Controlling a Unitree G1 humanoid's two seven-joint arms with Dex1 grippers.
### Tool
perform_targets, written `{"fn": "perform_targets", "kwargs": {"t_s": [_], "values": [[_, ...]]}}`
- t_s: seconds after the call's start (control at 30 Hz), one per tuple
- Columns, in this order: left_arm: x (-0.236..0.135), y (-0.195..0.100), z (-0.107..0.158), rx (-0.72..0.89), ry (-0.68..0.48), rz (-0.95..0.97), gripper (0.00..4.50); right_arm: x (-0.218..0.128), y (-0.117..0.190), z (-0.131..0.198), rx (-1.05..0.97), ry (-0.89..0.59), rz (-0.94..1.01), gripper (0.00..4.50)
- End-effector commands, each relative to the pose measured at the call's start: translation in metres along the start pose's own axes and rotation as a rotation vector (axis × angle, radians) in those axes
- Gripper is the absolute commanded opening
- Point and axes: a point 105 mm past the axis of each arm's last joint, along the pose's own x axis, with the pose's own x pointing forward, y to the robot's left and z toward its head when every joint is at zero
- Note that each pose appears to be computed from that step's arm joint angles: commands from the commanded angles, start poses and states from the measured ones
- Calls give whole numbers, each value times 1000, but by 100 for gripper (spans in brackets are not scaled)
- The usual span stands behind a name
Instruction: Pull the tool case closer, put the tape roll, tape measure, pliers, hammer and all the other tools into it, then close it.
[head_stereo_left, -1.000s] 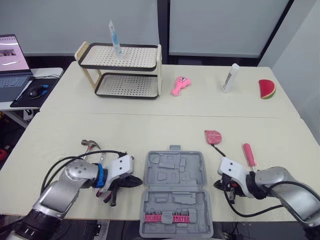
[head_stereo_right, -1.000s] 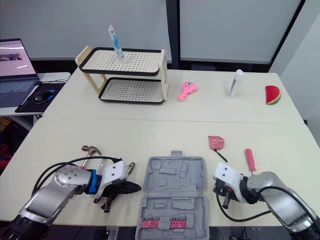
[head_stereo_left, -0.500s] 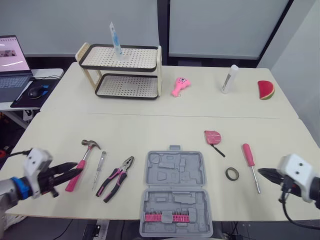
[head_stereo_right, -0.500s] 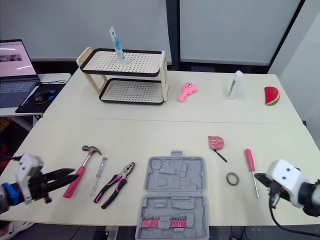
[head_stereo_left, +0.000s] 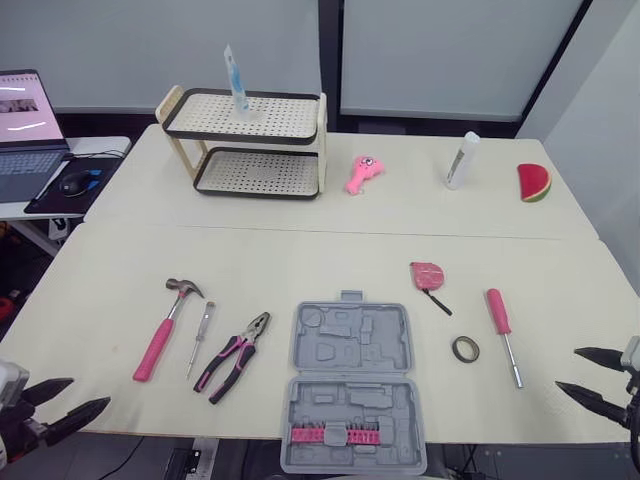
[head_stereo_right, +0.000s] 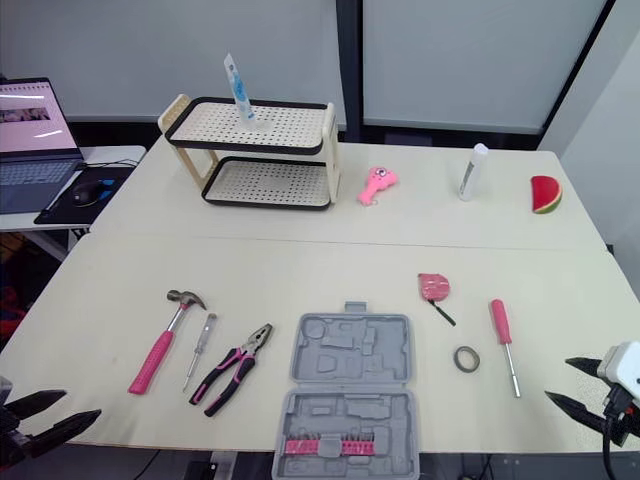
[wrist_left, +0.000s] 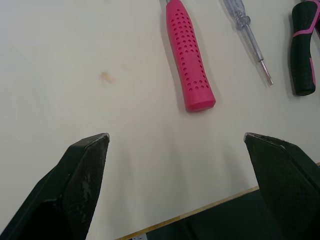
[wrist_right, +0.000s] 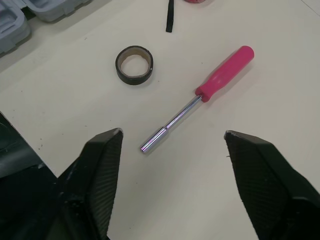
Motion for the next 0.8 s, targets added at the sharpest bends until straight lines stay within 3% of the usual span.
{"fn": "perform_targets", "kwargs": {"t_s": [0.03,0.27,0.53,0.63,0.77,0.8], "values": [[-7,1,2,13,-23,27,450,-6,-3,3,-9,-16,-31,448],[-7,-13,7,66,-13,-50,450,-6,-4,0,-34,2,-33,448],[34,-84,66,294,-130,-384,450,16,15,20,-64,-39,18,448],[48,-129,89,405,-157,-599,450,34,30,34,-50,-85,39,448],[58,-168,116,537,-217,-776,450,58,43,43,-37,-106,70,448],[61,-176,124,558,-237,-815,450,64,46,43,-32,-105,78,431]]}}
